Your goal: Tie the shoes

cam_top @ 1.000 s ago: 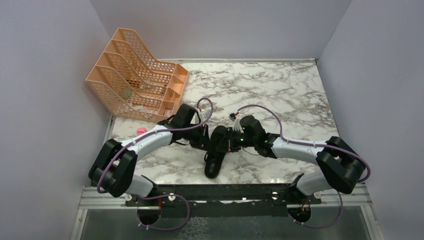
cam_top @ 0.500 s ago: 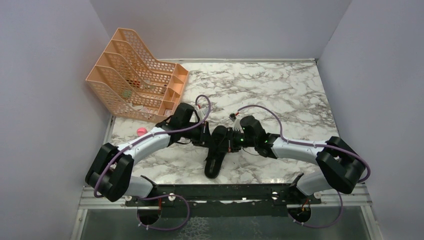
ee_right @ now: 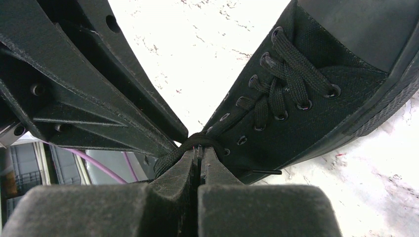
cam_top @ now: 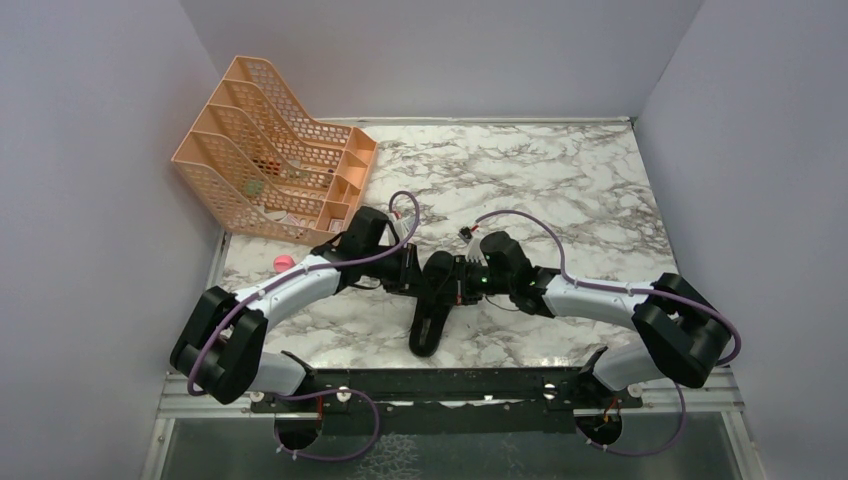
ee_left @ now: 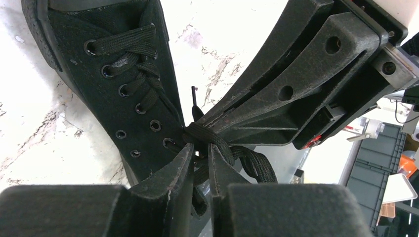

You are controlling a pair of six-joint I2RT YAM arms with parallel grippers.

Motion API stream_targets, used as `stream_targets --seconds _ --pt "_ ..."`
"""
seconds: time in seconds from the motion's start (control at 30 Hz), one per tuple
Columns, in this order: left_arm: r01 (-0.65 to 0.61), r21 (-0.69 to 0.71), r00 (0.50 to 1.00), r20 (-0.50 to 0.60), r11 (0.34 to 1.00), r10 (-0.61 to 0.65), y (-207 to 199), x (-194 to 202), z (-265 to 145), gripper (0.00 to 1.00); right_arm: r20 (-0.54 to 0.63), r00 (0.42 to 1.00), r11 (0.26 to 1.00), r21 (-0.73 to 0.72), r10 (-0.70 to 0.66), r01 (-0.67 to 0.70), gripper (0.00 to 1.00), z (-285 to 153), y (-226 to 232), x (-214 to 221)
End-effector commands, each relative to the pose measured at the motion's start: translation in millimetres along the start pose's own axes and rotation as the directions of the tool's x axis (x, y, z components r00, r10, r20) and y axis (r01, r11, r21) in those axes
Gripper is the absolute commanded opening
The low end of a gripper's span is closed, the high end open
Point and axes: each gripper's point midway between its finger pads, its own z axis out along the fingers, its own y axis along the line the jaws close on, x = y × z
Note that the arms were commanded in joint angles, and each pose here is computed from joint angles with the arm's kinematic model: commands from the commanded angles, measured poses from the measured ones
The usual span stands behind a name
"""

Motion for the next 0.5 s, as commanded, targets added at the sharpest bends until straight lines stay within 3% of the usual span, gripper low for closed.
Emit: stream_targets --seconds 0.0,0.47 --pt "0.001 -0.013 1.000 0.014 1.000 -0.001 2.7 2.2 0.6 0.19 0.009 1.000 0.999 -0.043 -0.025 0.025 0.01 -1.6 7.0 -2.2" --pt "0.019 0.037 0.999 0.050 0.999 -0.021 -0.8 -1.2 10.2 0.30 -0.004 0.999 0.996 -0.079 -0.033 0.033 0.01 -1.1 11.6 1.0"
